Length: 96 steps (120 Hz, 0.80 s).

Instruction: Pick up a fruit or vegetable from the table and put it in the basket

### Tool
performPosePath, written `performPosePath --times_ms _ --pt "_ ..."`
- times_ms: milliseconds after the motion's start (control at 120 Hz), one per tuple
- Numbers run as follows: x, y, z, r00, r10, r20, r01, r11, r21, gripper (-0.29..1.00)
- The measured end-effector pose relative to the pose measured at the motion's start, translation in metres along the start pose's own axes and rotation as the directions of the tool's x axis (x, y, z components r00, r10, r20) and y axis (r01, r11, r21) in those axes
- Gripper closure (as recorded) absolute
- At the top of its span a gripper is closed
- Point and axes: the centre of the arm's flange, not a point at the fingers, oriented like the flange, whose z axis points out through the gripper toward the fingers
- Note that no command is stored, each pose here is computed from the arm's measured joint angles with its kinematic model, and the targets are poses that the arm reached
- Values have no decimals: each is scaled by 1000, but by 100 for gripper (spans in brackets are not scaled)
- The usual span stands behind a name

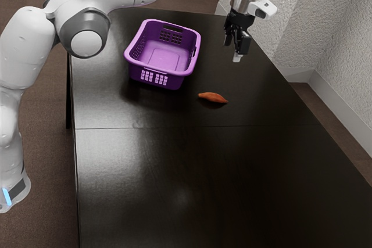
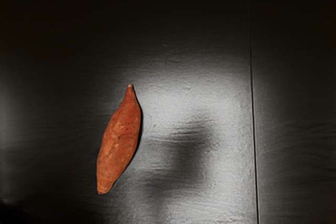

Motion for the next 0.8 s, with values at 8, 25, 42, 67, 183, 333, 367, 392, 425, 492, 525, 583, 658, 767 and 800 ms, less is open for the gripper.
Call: performPosePath --times_ms 8,25,42,67,183,333,367,392,425,492,525,583,658,767,800 --pt "0 0 0 1000 0 0 0 1000 0 0" --pt "0 0 0 1000 0 0 0 1000 0 0" --pt "0 0 0 1000 0 0 0 1000 0 0" --pt "0 0 0 1000 0 0 0 1000 0 0" --pt "0 0 0 1000 0 0 0 1000 0 0" --pt "2 35 -3 999 52 0 -52 998 -24 0" --pt "2 55 -4 996 84 5 -84 996 -40 0" --pt "1 66 -5 995 103 9 -102 994 -49 0" --pt "0 77 -6 993 121 14 -120 991 -59 0" --pt "-1 87 -5 991 135 24 -133 989 -68 0" --pt "-1 89 -3 990 137 28 -135 988 -71 0" --pt "1 88 14 988 141 55 -137 987 -83 0" --pt "2 73 55 985 129 115 -116 987 -114 0" --pt "-1 43 97 984 99 148 -76 985 -156 0" --pt "-1 32 105 985 86 148 -62 985 -164 0"
